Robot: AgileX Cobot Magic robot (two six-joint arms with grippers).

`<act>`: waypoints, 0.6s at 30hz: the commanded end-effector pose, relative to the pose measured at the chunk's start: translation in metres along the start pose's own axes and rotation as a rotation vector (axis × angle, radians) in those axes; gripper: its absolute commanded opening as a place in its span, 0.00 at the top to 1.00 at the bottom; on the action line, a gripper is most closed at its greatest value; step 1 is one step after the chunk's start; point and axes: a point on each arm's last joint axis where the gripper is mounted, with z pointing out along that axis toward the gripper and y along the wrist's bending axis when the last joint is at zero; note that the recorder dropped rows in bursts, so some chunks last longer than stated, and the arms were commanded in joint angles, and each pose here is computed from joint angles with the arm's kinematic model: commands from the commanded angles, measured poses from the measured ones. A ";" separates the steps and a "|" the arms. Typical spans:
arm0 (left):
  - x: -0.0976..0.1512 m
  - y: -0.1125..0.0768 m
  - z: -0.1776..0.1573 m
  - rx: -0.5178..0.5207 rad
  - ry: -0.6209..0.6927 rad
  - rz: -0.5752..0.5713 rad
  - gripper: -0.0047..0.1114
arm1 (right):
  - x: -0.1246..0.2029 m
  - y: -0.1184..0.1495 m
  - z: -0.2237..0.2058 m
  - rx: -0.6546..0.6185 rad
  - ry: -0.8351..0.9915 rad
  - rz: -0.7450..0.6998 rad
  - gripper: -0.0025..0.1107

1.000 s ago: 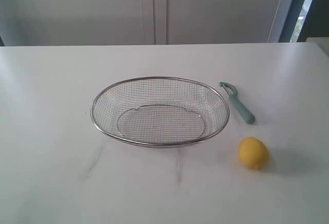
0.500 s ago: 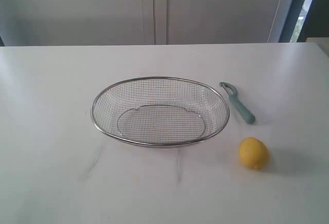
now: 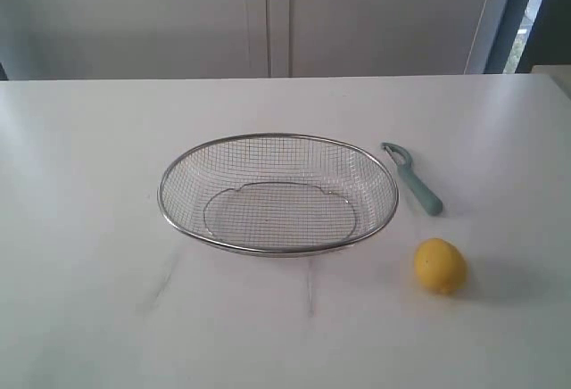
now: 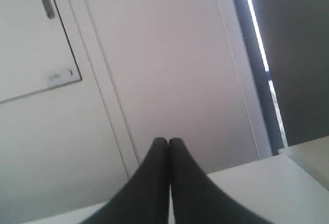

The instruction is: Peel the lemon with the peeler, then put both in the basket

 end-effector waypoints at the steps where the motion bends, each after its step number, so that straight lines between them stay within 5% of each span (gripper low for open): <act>1: 0.001 0.000 0.000 0.007 -0.002 -0.011 0.96 | 0.000 0.005 0.018 -0.007 0.174 -0.087 0.98; 18: 0.001 0.000 0.000 0.007 -0.002 -0.011 0.96 | 0.021 0.015 0.071 -0.051 1.022 -0.239 0.98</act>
